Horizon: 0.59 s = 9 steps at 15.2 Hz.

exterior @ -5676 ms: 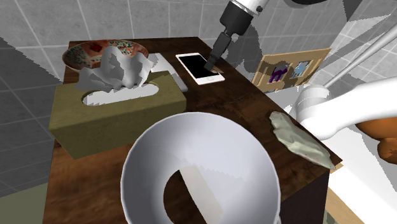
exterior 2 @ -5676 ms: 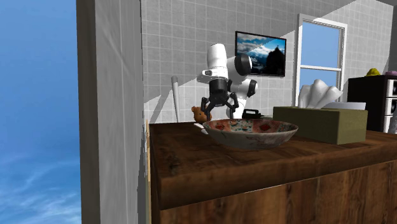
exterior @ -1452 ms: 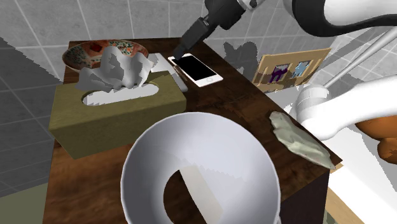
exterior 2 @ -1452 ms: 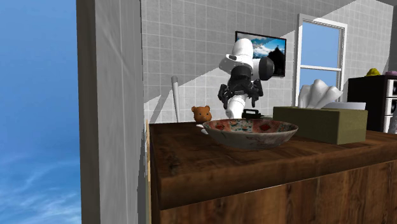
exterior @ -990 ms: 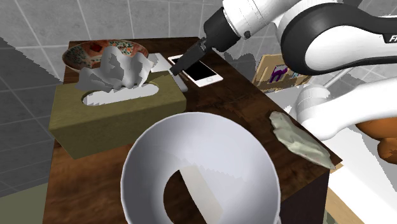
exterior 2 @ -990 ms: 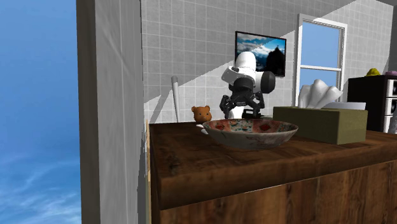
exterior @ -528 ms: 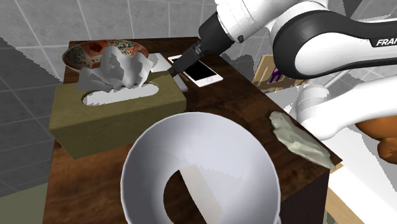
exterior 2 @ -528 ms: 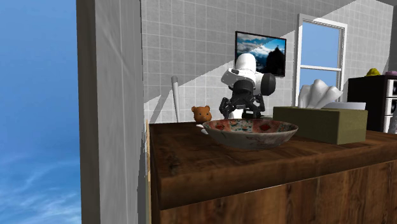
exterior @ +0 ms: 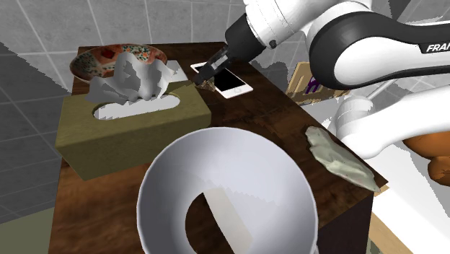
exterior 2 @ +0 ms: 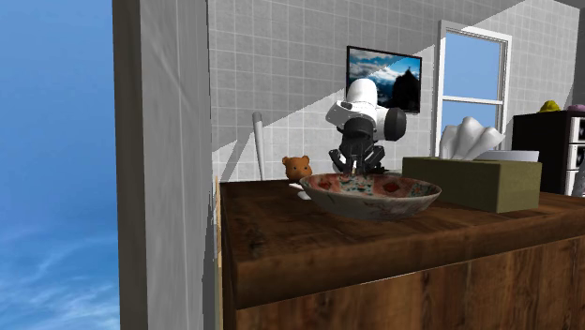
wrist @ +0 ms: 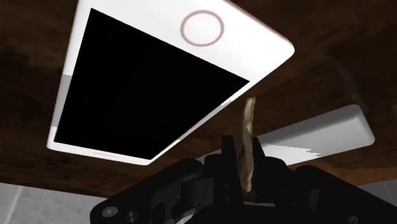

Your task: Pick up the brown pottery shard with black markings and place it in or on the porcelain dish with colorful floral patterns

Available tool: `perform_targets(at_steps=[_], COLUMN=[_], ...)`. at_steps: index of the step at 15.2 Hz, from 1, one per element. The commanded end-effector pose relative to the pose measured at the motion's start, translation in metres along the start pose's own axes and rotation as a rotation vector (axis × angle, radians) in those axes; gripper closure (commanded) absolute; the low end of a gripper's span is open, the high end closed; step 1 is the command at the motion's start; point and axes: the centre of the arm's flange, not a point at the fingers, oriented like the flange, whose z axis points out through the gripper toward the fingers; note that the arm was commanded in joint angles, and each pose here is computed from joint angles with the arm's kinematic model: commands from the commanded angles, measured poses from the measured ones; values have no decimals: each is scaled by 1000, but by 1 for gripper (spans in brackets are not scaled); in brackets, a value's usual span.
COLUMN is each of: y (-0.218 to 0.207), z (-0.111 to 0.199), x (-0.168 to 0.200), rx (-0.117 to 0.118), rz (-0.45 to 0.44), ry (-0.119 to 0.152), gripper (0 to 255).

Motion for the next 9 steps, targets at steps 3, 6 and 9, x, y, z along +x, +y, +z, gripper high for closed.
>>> perform_targets(at_steps=[3, 6, 9], y=[0, -1, -3], z=[0, -8, -20], x=[0, 7, 17], rx=[0, 0, 0], rz=[0, 0, 0], ry=[0, 0, 0], gripper=[255, 255, 255])
